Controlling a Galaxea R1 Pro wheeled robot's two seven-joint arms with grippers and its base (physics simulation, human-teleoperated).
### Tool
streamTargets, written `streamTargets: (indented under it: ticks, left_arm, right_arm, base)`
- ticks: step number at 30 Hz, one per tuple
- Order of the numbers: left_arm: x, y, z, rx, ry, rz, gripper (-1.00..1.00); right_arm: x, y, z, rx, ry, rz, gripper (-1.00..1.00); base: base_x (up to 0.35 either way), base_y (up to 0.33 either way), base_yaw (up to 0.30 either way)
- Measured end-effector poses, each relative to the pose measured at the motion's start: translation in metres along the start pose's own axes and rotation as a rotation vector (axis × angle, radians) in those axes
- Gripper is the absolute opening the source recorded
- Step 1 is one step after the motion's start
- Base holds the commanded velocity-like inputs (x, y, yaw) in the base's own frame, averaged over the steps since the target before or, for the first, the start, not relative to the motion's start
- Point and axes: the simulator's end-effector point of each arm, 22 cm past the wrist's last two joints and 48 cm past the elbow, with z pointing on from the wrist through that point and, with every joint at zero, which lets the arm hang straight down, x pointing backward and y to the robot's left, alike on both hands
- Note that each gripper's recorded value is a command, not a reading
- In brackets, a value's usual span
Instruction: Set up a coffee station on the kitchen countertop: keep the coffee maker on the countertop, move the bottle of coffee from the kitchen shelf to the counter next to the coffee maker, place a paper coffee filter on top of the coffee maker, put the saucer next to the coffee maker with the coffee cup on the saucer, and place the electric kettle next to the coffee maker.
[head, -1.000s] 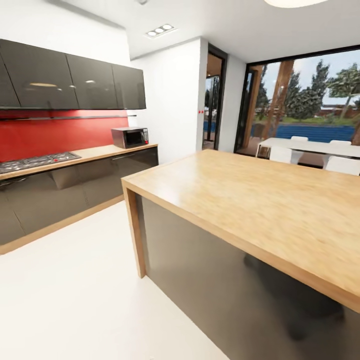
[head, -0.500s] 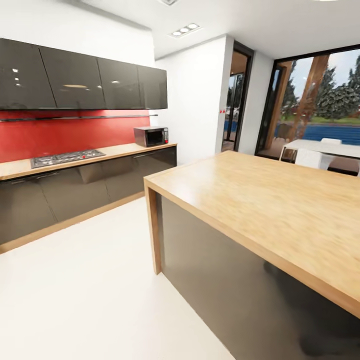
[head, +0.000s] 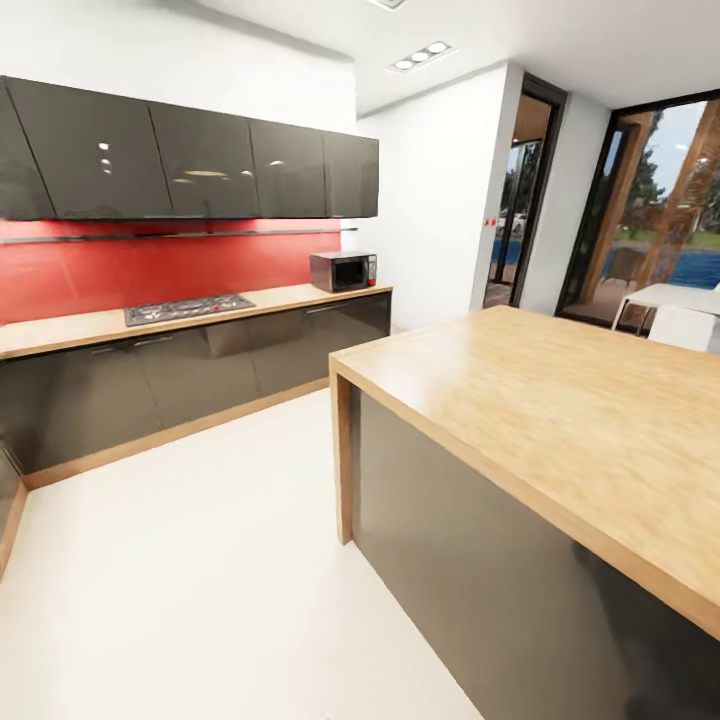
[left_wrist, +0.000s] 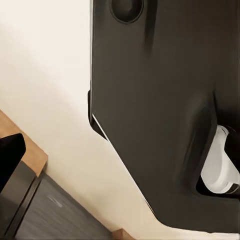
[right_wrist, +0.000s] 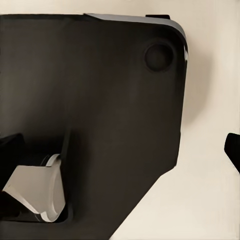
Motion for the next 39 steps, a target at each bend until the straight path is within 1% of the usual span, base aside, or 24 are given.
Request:
streamTargets:
  ticks: [39]
  left_arm:
    - [0.023,0.002,-0.036,-0.001,0.019,0.0,1.0]
  right_arm:
    - [0.019,0.002,-0.037,0.0,0.019,0.0,1.0]
  base:
    - [0.0,0.0,0.261]
